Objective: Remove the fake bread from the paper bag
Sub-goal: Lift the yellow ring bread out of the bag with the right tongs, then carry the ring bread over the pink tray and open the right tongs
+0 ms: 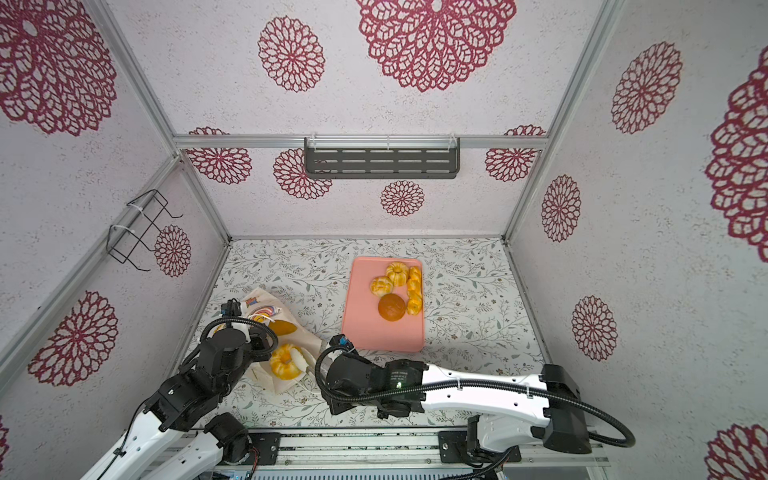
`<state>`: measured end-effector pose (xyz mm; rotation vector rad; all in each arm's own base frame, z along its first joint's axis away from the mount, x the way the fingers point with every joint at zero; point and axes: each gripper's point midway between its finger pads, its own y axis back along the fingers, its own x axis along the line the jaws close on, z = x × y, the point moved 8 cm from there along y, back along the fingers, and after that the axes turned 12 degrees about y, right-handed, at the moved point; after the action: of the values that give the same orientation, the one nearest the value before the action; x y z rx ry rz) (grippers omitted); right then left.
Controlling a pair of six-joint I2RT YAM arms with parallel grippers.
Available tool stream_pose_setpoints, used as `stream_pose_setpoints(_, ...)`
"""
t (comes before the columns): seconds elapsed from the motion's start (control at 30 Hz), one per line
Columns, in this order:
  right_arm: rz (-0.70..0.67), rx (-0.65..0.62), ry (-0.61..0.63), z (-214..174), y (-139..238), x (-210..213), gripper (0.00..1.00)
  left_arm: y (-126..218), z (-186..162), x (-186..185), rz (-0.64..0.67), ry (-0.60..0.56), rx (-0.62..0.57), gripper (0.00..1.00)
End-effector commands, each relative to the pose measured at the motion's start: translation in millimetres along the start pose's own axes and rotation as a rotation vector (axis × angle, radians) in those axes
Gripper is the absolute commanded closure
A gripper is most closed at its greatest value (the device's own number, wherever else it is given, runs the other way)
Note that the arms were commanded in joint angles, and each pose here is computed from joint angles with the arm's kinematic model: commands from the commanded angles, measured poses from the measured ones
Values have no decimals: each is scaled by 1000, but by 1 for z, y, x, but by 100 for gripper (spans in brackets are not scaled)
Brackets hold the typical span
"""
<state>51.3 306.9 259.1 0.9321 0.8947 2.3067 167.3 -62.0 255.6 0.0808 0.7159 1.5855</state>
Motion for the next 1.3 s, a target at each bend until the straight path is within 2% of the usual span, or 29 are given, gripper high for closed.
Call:
stream_pose_setpoints(0.0,31,-80,1,6,34,2,100,4,14,-1,64,24,-52,100)
stream_pose_setpoints(0.3,-75,-213,-15,12,91,-24,100,0,22,-6,96,-2,-59,100)
stream_pose_setpoints(0.57,-207,-260,-12,40,104,-56,100,5,20,-2,82,8,-61,100)
stream_pose_setpoints(0.83,-382,-182,-32,66,71,-107,100,8,14,4,67,26,-57,100)
stream_pose_setpoints(1.03,-408,-111,-31,80,39,-133,100,10,12,8,64,26,-58,100)
stream_pose_setpoints(1.27,-420,-24,-50,80,4,-160,100,12,10,10,64,18,-59,100)
